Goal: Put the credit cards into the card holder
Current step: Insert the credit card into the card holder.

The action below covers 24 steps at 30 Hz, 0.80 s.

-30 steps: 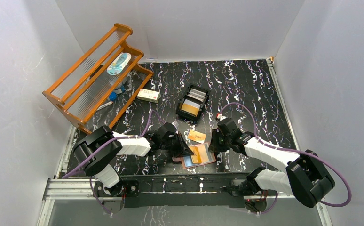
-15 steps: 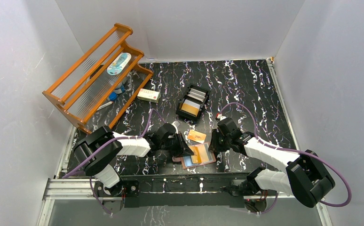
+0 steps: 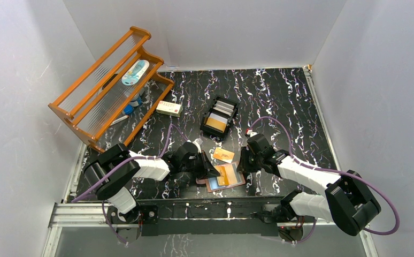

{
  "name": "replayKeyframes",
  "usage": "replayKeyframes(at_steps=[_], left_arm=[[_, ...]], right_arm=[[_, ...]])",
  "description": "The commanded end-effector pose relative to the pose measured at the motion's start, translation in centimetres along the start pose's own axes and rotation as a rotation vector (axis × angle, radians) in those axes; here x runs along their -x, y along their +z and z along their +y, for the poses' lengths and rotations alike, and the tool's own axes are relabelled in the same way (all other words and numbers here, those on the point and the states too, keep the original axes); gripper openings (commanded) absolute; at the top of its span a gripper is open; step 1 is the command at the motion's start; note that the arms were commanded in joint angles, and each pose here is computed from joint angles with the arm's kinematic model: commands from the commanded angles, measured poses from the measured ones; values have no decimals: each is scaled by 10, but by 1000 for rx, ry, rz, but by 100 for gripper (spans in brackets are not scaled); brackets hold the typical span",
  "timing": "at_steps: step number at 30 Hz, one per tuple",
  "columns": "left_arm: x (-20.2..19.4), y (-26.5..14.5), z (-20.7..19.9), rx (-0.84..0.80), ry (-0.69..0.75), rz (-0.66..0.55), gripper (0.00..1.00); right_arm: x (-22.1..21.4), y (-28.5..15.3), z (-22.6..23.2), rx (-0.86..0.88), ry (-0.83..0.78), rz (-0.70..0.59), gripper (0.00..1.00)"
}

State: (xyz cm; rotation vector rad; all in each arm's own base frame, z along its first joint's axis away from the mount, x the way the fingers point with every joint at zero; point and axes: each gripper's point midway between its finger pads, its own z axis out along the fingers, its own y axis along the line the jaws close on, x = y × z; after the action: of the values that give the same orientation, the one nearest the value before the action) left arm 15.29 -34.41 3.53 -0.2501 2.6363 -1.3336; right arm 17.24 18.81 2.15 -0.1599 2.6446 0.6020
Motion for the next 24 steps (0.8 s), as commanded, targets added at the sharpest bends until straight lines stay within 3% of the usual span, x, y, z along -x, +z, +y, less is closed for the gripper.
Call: replayKeyframes(at_steps=[1,14,24], left_arm=[[5,-2,-5,-16,22,-39,0],[7,-4,18,105,-3,-59,0],[6,-5,4,19,-23,-63,0]], right_arm=[[-19,3,-11,-39,7,63,28],[-18,3,-12,-44,4,63,28],[-19,3,-11,-43,2,64,28]])
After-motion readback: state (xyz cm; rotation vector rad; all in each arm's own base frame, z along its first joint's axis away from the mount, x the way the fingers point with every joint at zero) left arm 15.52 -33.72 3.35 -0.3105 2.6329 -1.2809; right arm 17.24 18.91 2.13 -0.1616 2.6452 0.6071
